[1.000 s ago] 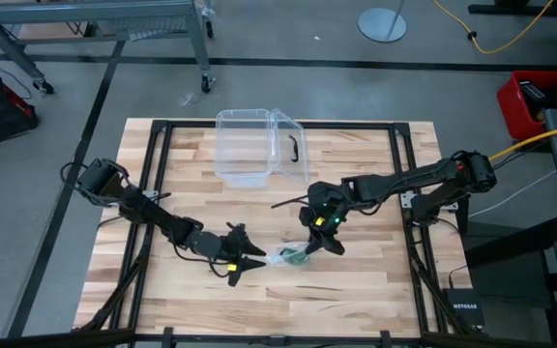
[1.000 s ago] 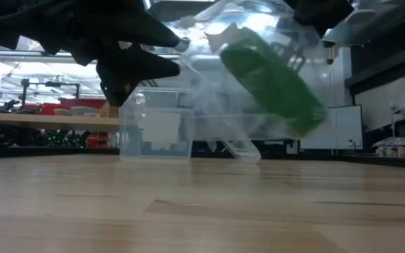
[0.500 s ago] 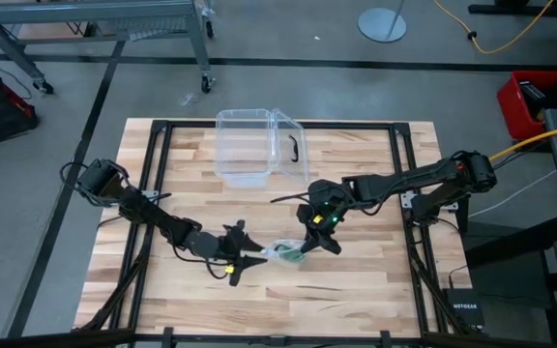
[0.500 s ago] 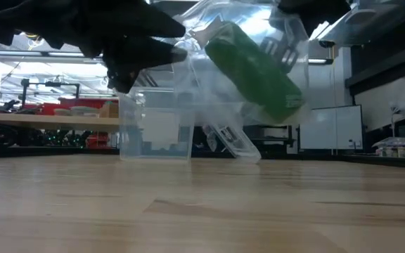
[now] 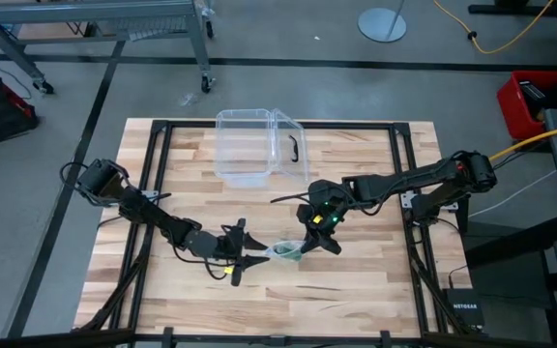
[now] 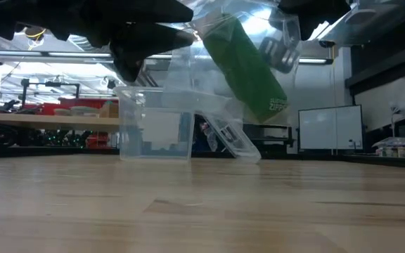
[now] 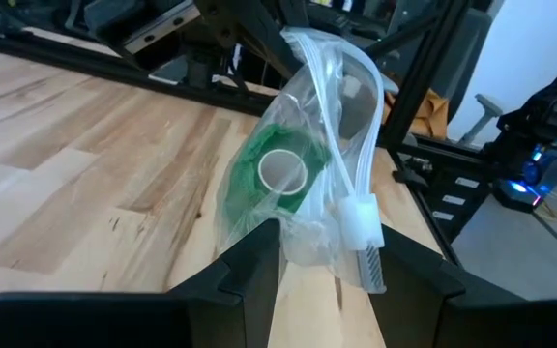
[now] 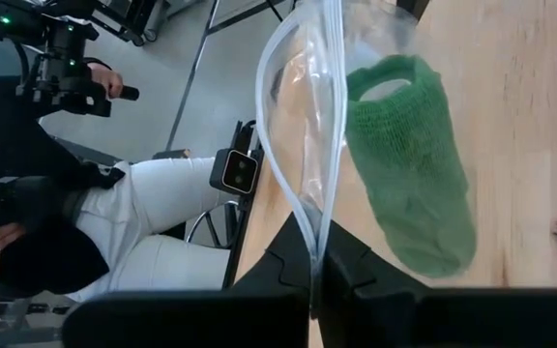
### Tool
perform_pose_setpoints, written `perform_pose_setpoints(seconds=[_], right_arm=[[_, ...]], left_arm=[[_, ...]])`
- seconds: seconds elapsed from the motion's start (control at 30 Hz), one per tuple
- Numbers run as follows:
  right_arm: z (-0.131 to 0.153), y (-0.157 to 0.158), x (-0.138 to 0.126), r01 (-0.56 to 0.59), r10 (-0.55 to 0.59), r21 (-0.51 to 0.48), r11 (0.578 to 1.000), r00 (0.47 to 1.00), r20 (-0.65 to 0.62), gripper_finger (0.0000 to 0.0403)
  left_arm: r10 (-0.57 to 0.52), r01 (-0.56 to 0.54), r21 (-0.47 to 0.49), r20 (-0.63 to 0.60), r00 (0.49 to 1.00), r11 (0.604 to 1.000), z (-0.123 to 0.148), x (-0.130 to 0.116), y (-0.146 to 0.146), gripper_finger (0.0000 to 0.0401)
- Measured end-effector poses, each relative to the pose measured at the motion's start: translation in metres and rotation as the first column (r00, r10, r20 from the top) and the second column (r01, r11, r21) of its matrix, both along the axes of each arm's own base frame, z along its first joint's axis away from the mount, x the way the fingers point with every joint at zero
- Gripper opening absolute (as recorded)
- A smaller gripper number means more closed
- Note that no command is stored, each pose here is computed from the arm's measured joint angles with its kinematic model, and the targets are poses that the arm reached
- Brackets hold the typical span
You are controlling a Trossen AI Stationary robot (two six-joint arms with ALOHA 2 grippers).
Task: Roll bandage
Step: Close the transparent zip bag
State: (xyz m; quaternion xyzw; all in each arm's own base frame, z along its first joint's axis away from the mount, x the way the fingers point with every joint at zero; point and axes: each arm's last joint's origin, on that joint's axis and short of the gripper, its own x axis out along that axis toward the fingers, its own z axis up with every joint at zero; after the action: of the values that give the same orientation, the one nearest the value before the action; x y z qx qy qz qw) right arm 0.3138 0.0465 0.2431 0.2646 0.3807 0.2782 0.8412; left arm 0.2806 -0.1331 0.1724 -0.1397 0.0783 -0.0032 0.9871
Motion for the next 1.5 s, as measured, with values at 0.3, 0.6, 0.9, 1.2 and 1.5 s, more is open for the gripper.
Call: perform_pose_setpoints(seconds=[0.3, 0.6, 0.9, 1.2, 1.5], right_arm=[[0.0, 0.0, 0.0, -0.001, 0.001, 0.001, 1.0, 1.0, -0.001, 0.0001], [-0.002, 0.0, -0.001, -0.01, 0.01, -0.011, 1.0, 1.0, -0.01, 0.0001], [-0.009, -0.002, -0.006, -0.007, 0.002, -0.125, 0.992, 0.999, -0.039, 0.0022], [-0.019, -0.006, -0.014, 0.026, -0.063, -0.257, 0.966, 0.989, -0.134, 0.0005], [-0.018, -0.006, -0.013, -0.008, -0.019, -0.281, 0.96, 0.995, -0.094, 0.0029]], left_arm=[[0.001, -0.001, 0.021, 0.0, 1.0, 1.0, 0.0, 0.0, 0.0, 0.007], [0.01, -0.011, -0.105, -0.012, 1.0, 0.994, -0.001, -0.002, -0.005, 0.0003], [-0.011, 0.005, -0.198, -0.029, 1.0, 0.98, -0.002, -0.011, -0.02, 0.0001], [-0.004, 0.002, -0.179, -0.012, 1.0, 0.984, 0.004, -0.015, -0.021, 0.0], [0.022, -0.123, -0.36, -0.27, 0.963, 0.925, -0.02, -0.024, -0.022, 0.0]])
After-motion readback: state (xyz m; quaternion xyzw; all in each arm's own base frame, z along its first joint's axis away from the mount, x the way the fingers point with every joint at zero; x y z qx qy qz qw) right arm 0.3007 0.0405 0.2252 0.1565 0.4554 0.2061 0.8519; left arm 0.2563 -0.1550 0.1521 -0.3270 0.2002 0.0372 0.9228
